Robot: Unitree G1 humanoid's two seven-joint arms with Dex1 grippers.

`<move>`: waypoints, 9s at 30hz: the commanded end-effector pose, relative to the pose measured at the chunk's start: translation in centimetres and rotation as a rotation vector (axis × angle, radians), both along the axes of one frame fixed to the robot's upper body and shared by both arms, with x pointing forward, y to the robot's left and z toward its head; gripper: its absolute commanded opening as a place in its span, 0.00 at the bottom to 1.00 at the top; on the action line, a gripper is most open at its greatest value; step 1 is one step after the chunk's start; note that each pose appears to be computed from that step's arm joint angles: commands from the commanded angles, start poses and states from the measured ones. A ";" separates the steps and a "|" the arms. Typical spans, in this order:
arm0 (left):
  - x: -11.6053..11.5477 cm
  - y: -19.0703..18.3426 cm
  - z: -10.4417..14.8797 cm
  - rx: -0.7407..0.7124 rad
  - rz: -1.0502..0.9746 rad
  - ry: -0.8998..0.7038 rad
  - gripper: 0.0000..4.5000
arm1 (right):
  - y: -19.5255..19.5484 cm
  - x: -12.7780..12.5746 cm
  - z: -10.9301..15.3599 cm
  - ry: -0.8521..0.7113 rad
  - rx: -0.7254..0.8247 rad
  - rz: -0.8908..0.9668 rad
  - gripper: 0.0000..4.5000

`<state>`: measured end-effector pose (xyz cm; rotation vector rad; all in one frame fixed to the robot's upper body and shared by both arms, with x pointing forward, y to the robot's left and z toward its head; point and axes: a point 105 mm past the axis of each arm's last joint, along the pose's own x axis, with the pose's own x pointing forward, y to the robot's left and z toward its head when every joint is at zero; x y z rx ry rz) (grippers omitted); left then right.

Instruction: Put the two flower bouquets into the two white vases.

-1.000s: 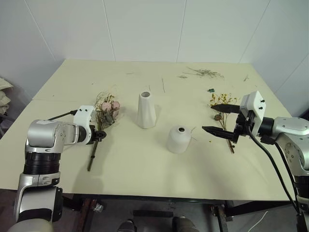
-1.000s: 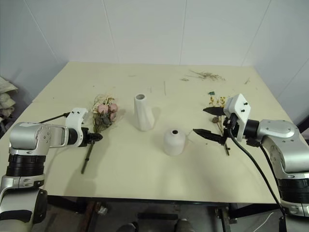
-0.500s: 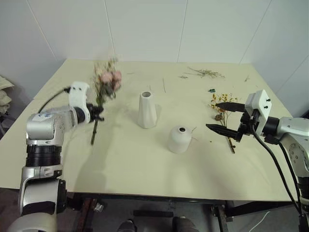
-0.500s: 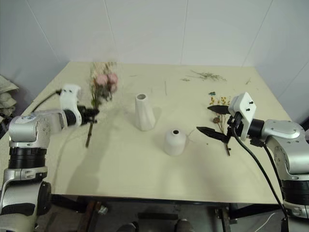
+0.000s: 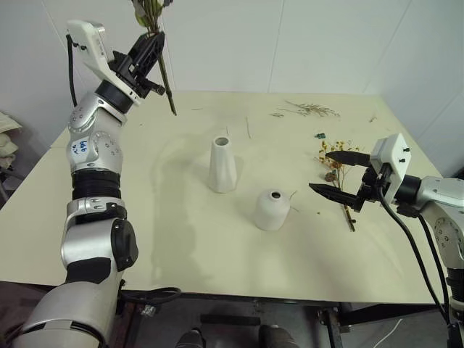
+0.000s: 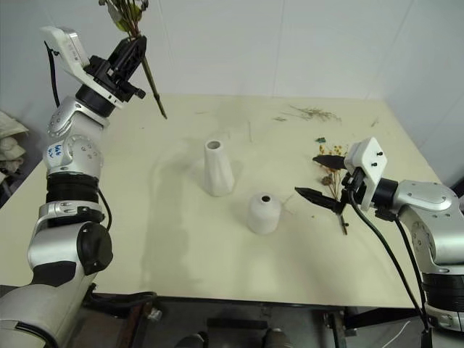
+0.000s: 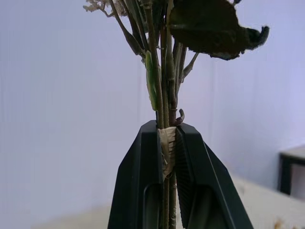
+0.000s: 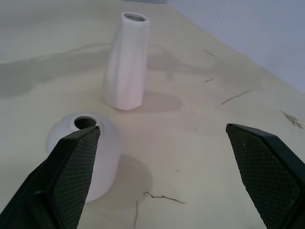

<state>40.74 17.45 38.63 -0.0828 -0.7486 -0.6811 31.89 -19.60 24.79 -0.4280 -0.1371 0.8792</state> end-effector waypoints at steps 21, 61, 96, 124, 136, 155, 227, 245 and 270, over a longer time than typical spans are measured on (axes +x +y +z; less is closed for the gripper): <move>-0.9 -4.6 -0.1 -0.163 -0.485 -0.060 0.02 | -1.6 -3.9 4.3 -0.063 0.054 0.058 1.00; 1.6 -7.0 -7.6 0.049 -0.385 0.158 0.02 | -1.6 -4.0 2.9 -0.061 0.041 0.004 1.00; 2.6 -7.4 -6.7 0.005 -0.324 0.200 0.02 | -1.5 -3.7 2.7 -0.077 0.044 -0.014 1.00; 2.1 -7.9 -11.5 0.191 -0.404 0.311 0.43 | -1.0 -3.5 2.6 -0.076 0.045 -0.012 1.00; -0.1 -3.4 -10.2 0.426 -0.414 0.220 1.00 | -1.2 -3.3 2.2 -0.056 0.033 -0.024 1.00; -7.4 3.7 -9.9 0.622 -0.498 0.123 1.00 | -5.3 2.8 -3.6 0.271 -0.017 -0.469 1.00; -15.2 4.2 -10.8 0.519 -0.691 0.199 1.00 | 7.7 -1.9 5.4 -0.176 0.519 0.154 0.02; -15.2 4.7 -11.0 0.523 -0.670 0.228 1.00 | 10.0 1.8 1.8 -0.156 0.461 0.096 0.02; -14.9 7.4 -11.9 0.496 -0.552 0.259 1.00 | 11.6 0.1 1.9 -0.127 0.502 0.168 0.02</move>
